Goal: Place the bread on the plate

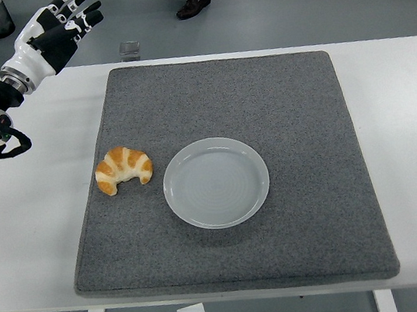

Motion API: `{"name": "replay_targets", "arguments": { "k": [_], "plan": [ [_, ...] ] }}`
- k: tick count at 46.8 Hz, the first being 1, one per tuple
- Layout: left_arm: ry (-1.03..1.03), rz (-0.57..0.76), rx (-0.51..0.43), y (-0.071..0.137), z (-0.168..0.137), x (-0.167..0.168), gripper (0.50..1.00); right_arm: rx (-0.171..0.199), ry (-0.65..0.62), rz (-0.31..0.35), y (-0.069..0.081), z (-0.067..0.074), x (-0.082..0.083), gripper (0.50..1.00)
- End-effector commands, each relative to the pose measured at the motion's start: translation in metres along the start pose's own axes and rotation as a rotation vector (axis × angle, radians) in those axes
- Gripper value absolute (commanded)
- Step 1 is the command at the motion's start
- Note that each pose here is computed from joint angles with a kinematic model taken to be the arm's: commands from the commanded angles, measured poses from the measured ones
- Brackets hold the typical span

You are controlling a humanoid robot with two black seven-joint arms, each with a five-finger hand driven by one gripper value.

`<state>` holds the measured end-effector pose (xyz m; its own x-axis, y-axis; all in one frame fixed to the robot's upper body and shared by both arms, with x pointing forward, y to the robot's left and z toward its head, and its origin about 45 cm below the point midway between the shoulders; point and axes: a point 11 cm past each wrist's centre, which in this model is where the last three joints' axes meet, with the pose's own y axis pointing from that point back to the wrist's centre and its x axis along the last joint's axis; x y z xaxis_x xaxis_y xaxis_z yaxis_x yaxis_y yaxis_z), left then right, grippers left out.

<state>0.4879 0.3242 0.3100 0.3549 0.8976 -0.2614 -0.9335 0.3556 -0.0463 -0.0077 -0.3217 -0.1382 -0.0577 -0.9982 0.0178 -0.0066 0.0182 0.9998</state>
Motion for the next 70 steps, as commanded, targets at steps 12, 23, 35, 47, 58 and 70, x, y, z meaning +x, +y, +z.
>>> {"name": "replay_targets", "arguments": {
  "k": [12, 23, 35, 47, 58, 70],
  "plan": [
    [-0.340, -0.110, 0.080, 0.002, 0.036, -0.058, 0.990, 0.000, 0.000, 0.000, 0.000, 0.000, 0.000, 0.952],
    [-0.660, -0.253, 0.229, 0.027, 0.010, -0.081, 0.990, 0.000, 0.000, 0.000, 0.000, 0.000, 0.000, 0.952],
    [-0.857, -0.360, 0.336, 0.051, -0.013, -0.077, 0.988, 0.000, 0.000, 0.000, 0.000, 0.000, 0.000, 0.952],
    [-1.061, -0.408, 0.349, 0.071, -0.014, -0.063, 0.988, 0.002, 0.000, 0.000, 0.000, -0.001, 0.000, 0.952],
    [-1.187, -0.438, 0.370, 0.093, -0.039, -0.049, 0.988, 0.000, 0.000, 0.002, 0.000, -0.001, 0.000, 0.952],
    [-1.242, -0.421, 0.322, 0.109, -0.065, -0.042, 0.988, 0.000, 0.000, 0.000, 0.000, -0.001, 0.000, 0.952]
  ]
}}
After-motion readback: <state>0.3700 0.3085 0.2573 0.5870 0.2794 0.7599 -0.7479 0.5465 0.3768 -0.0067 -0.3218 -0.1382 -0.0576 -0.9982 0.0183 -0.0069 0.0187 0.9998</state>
